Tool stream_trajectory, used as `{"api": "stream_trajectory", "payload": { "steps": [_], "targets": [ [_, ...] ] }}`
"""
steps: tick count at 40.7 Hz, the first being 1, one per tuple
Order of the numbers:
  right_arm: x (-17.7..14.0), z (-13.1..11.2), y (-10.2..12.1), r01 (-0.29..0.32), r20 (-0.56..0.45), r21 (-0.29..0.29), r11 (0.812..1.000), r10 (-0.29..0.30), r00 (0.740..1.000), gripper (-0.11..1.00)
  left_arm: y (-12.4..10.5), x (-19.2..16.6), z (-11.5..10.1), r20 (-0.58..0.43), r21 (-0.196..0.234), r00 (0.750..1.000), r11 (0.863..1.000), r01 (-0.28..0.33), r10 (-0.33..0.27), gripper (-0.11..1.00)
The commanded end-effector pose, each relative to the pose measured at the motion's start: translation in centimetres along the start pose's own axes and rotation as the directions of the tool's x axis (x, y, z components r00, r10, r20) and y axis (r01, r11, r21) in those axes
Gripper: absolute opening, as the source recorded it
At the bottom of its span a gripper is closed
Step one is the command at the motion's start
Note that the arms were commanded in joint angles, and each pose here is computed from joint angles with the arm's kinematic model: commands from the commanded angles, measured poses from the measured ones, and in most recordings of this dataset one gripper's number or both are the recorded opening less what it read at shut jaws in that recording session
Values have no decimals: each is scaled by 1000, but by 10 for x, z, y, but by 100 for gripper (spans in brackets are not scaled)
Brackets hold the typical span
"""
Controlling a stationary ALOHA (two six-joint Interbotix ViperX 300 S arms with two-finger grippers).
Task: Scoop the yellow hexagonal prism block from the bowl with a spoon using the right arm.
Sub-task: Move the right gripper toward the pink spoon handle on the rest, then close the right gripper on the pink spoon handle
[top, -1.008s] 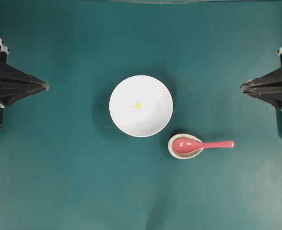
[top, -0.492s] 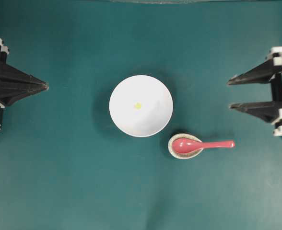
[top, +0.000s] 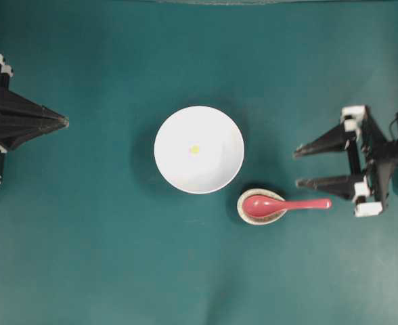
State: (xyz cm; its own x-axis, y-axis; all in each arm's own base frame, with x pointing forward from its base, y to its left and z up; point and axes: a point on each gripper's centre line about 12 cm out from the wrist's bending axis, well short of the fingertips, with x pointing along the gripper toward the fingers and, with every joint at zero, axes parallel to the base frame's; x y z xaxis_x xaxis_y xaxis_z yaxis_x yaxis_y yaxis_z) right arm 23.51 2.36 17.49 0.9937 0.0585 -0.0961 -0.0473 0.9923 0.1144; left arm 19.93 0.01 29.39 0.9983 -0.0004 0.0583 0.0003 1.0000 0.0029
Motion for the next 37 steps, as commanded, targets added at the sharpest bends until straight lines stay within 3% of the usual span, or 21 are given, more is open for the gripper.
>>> {"api": "stream_trajectory", "payload": {
  "steps": [1,9,22,37],
  "targets": [
    [3,-6,4,-8,33,5,1000,7,999,61,0,3,9,21,0,1000,1000,0,0,0],
    [5,-28,11,3,50,18,1000,-4,999,61,0,3,9,20,0,1000,1000,0,0,0],
    [15,-69,18,79,-12,-1,997,-79,997,61,0,4,7,14,1,1000,1000,1,-1,0],
    [11,-92,36,32,-77,1,999,-32,997,61,0,4,9,26,3,1000,1000,1,-1,0]
  ]
}}
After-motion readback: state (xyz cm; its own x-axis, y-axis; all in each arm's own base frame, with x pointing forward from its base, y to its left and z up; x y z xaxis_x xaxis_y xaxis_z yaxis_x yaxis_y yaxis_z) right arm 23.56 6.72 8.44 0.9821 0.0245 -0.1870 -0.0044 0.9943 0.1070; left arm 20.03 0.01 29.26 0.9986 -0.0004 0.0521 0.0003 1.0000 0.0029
